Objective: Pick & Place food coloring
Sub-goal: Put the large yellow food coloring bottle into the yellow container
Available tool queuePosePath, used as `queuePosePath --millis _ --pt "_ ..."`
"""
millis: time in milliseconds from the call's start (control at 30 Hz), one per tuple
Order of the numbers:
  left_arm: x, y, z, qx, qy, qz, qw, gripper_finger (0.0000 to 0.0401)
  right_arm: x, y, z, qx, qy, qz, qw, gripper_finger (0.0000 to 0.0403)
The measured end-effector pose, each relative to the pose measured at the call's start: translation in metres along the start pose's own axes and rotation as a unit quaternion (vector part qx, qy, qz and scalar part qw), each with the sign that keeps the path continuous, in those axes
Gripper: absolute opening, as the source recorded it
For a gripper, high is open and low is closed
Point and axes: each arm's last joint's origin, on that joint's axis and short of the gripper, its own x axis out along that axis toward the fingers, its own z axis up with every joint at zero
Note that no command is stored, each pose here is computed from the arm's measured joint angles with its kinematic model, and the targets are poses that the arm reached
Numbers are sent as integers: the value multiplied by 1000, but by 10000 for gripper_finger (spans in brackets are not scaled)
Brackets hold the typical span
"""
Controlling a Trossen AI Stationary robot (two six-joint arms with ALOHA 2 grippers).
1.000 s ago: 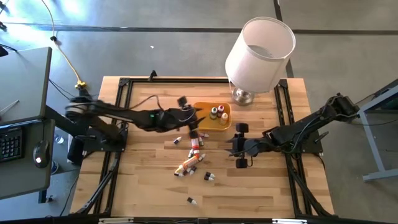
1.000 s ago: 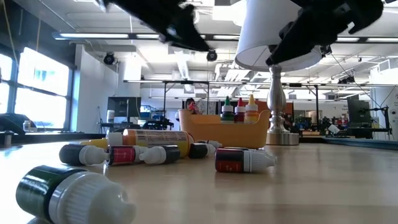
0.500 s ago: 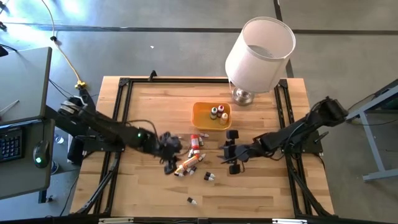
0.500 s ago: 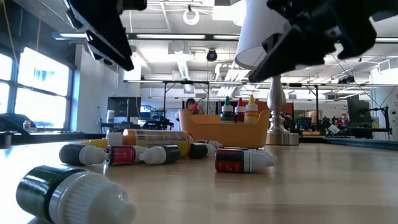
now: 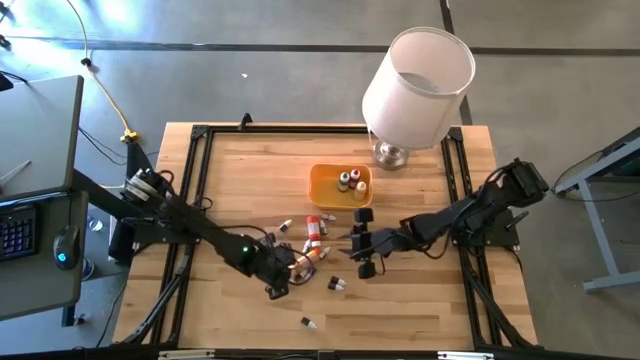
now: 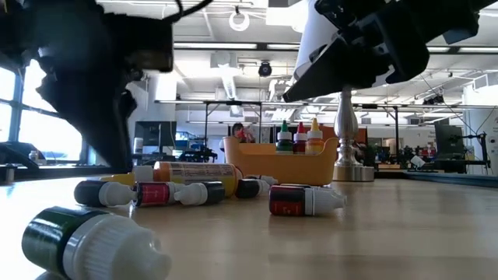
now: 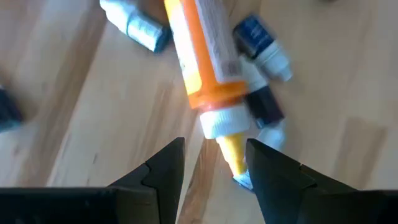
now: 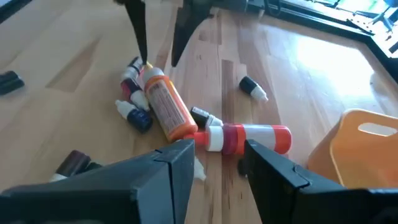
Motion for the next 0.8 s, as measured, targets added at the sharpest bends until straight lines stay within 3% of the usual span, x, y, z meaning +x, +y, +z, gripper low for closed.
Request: queuePosePath --millis 500,800 --pt "13 -3 -2 -9 0 -2 1000 166 6 -17 -2 -3 5 12 1000 133" --pt "4 -2 4 8 -39 16 999 165 9 -19 -4 19 9 83 996 133"
